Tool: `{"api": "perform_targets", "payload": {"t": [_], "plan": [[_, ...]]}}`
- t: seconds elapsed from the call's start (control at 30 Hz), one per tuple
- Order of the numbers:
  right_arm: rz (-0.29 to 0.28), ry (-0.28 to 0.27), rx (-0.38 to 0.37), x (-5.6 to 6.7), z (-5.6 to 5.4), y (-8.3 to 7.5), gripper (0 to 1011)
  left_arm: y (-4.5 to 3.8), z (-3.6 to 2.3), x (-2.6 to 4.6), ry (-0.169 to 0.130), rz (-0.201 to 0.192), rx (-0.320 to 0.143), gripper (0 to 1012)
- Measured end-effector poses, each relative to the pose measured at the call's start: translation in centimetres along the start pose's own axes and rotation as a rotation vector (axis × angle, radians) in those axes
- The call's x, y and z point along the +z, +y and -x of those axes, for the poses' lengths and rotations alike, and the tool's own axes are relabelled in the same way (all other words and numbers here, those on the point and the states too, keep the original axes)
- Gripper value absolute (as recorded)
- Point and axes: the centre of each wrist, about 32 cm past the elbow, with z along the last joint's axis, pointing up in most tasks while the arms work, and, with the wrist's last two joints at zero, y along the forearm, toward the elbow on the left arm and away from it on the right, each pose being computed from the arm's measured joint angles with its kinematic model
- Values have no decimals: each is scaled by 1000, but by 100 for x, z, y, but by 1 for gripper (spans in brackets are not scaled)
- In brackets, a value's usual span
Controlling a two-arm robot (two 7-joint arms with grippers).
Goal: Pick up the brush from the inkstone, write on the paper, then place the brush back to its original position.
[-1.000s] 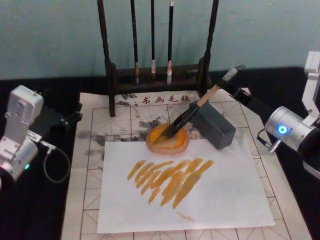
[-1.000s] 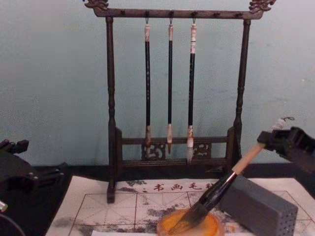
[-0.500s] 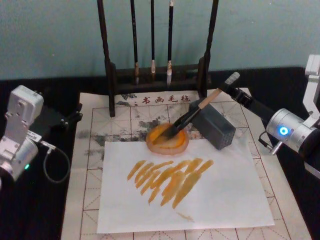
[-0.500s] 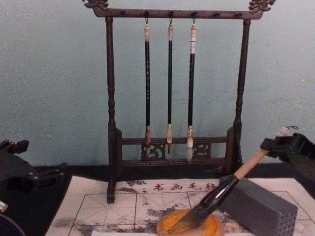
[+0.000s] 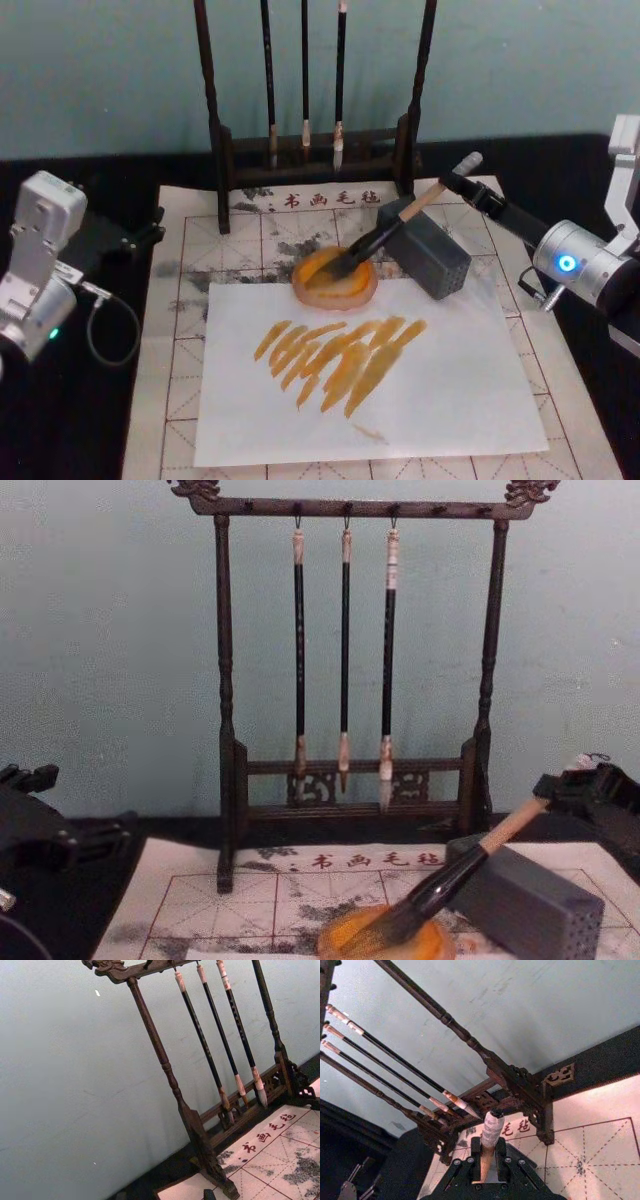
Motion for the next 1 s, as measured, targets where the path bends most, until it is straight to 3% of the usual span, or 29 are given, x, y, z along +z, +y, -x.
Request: {"api": "perform_targets", "payload": {"t": [1.0], "plan": [[9, 4, -18, 1, -9, 9, 192, 0, 0, 0, 0, 0, 0, 1001]]}}
